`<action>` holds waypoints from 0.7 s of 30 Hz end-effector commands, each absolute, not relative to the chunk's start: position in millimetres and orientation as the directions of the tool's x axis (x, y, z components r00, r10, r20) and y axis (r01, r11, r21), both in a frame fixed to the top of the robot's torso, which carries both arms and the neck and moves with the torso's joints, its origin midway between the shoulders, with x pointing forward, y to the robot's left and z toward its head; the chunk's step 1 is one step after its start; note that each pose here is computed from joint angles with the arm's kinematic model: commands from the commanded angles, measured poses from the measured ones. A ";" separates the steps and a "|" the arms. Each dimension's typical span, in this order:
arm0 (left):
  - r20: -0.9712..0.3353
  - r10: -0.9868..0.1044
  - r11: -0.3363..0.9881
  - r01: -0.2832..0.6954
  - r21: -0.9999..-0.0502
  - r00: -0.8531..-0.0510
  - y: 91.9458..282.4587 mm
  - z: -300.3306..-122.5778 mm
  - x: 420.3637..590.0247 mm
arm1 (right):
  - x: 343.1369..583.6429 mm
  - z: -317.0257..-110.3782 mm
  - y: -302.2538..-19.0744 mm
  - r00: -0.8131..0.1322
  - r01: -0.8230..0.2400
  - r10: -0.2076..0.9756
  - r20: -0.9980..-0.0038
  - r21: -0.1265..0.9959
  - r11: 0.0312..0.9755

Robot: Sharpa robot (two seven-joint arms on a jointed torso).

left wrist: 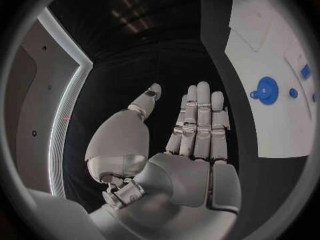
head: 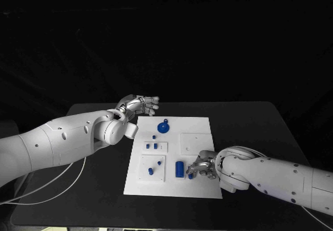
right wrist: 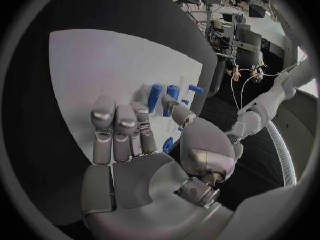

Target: Assemble the parts on the task board

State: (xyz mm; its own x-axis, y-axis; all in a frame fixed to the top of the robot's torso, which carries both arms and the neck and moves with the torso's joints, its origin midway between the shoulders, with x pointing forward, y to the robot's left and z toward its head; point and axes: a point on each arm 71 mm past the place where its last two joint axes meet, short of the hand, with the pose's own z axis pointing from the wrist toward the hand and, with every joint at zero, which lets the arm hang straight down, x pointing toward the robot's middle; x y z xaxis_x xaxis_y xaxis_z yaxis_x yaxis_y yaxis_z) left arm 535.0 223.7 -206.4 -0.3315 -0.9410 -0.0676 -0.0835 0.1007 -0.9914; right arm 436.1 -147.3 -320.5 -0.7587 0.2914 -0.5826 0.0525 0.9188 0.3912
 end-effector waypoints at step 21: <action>-0.058 -0.938 0.092 -0.083 -0.992 -0.341 223.6 -205.6 534.6 | 424.2 -326.1 -156.8 -0.798 0.023 0.263 -0.542 0.409 0.912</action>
State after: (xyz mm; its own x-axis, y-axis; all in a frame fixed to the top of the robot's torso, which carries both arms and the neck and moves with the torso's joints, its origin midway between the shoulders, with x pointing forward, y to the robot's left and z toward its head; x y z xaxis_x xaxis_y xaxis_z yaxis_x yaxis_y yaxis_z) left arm 534.9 225.4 -206.5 -0.3291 -0.9418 -0.0685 -0.0853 0.1019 -0.9911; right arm 428.2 -157.7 -322.7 -0.7723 0.2914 -0.5645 0.0440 0.9110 0.4101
